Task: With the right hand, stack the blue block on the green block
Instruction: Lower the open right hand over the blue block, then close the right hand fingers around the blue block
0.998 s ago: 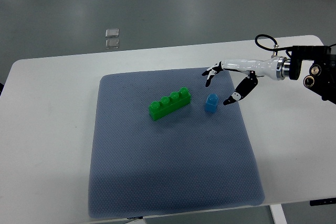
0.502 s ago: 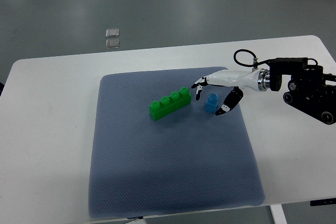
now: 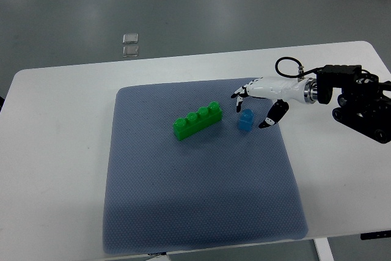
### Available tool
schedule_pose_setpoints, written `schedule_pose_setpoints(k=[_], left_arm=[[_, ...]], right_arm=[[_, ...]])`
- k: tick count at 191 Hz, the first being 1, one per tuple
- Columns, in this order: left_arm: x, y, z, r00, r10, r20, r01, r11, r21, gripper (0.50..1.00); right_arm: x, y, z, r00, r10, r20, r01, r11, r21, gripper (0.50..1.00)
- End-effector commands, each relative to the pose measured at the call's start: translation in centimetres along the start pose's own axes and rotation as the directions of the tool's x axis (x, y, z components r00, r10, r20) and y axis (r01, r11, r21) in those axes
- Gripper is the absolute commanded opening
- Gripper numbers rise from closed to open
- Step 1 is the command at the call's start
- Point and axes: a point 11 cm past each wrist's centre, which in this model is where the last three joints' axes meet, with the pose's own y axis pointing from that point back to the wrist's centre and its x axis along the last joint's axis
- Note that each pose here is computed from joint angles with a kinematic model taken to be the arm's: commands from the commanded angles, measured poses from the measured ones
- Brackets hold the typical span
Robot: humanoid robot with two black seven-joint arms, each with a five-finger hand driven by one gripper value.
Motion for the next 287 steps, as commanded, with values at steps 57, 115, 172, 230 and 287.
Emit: schedule_pose_setpoints(k=[57, 115, 172, 230, 287], left_arm=[[0.00, 0.00, 0.00, 1.000, 0.000, 0.000, 0.000, 1.000, 0.000, 1.000], [0.00, 0.00, 0.00, 1.000, 0.000, 0.000, 0.000, 1.000, 0.000, 1.000], [0.00, 0.00, 0.00, 1.000, 0.000, 0.000, 0.000, 1.000, 0.000, 1.000], [0.00, 0.00, 0.00, 1.000, 0.000, 0.000, 0.000, 1.000, 0.000, 1.000], [0.00, 0.00, 0.00, 1.000, 0.000, 0.000, 0.000, 1.000, 0.000, 1.000]], right_arm=[[-0.35, -0.40, 0.24, 1.000, 0.012, -0.013, -0.012, 1.000, -0.017, 0.889], [-0.66, -0.53, 0.25, 1.000, 0.004, -0.011, -0.005, 1.000, -0.026, 0.834], [-1.08, -0.61, 0.06, 1.000, -0.009, -0.016, 0.009, 1.000, -0.021, 0.776], [-1.21, -0.64, -0.14, 1.000, -0.013, -0.015, 0.013, 1.000, -0.013, 0.776], [-1.04, -0.70, -0.53, 1.000, -0.011, -0.019, 0.011, 1.000, -0.001, 0.768]])
